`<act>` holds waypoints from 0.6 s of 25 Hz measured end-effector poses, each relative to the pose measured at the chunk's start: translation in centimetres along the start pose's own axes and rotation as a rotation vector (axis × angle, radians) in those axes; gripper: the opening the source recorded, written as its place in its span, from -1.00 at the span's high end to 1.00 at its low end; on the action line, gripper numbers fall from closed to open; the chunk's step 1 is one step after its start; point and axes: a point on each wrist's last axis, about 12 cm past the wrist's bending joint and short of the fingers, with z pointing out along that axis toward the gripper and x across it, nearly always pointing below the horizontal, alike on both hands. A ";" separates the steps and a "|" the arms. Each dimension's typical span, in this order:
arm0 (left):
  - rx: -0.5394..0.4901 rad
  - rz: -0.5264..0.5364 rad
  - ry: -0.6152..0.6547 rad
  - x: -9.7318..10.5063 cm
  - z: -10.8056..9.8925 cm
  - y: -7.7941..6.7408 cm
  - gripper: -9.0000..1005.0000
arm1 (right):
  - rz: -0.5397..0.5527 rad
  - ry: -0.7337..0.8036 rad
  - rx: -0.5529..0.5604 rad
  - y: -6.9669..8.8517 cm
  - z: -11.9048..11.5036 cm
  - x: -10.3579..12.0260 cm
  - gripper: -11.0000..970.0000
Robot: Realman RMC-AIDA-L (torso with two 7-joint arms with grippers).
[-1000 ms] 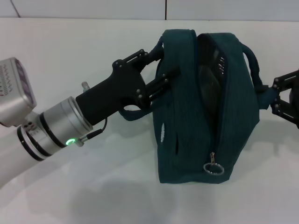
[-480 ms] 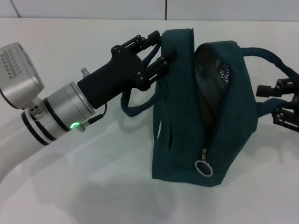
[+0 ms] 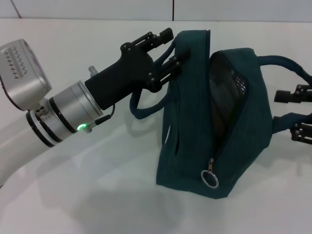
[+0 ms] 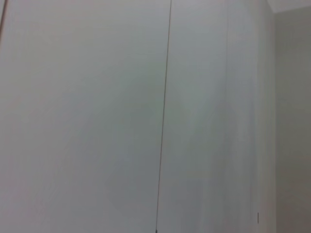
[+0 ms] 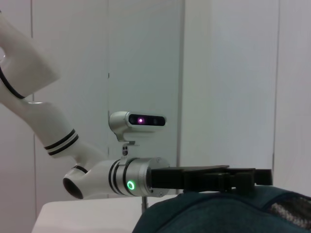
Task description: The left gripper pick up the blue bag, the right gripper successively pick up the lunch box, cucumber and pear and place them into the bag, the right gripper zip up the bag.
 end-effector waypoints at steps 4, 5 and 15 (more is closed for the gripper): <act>0.001 0.005 -0.004 -0.2 0.2 0.1 -0.14 | 0.007 0.026 -0.012 0.1 -0.7 0.0 0.16; 0.002 0.006 -0.005 -0.2 0.3 0.2 -0.14 | 0.016 0.047 -0.030 0.1 -0.8 0.1 0.09; 0.013 0.014 -0.008 -0.4 0.8 0.3 -0.14 | -0.003 0.079 -0.081 -0.2 -2.4 -1.2 -0.71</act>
